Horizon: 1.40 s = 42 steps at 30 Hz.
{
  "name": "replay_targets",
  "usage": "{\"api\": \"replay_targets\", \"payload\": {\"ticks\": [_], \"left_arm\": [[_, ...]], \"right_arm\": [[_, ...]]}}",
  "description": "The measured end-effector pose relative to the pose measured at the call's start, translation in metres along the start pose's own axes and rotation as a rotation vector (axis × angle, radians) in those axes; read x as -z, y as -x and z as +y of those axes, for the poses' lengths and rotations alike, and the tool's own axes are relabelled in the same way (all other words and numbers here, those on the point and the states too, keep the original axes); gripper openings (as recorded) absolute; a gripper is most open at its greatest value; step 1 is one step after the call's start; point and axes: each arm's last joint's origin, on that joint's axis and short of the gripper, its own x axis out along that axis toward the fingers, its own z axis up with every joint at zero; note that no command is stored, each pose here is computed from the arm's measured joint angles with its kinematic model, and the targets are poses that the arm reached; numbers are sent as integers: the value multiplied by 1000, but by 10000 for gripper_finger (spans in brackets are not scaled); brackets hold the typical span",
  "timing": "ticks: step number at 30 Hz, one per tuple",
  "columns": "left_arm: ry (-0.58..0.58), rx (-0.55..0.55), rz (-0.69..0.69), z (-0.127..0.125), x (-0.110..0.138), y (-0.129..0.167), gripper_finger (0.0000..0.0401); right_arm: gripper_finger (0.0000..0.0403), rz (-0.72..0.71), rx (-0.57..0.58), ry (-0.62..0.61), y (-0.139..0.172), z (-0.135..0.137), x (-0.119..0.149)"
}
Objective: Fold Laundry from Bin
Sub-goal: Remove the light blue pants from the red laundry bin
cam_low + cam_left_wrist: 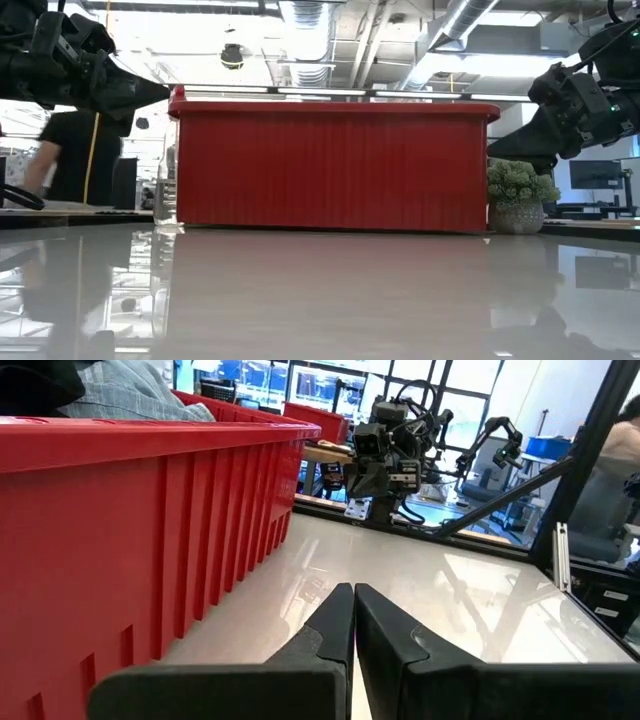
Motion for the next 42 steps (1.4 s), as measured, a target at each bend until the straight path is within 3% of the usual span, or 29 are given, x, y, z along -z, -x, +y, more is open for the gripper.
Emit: {"api": "replay_targets", "payload": {"ticks": [12,15,18,22,30,38,42], "left_arm": [[32,-1,-1,0,0,0,0],[190,28,8,-1,0,0,0],[441,50,-6,-2,-2,0,0],[672,-15,-45,0,-3,0,0],[965,-142,-145,5,-4,0,0],[1017,-160,-207,6,-7,1,0],[986,-112,-324,5,-20,1,0]], "right_arm": [[66,0,0,0,0,0,0],[66,0,0,0,0,0,0],[66,0,0,0,0,0,0],[66,0,0,0,0,0,0],[66,-16,-3,1,0,0,-2],[66,-223,-38,-5,3,7,-31],[66,-233,-30,-36,2,11,-51]]}}
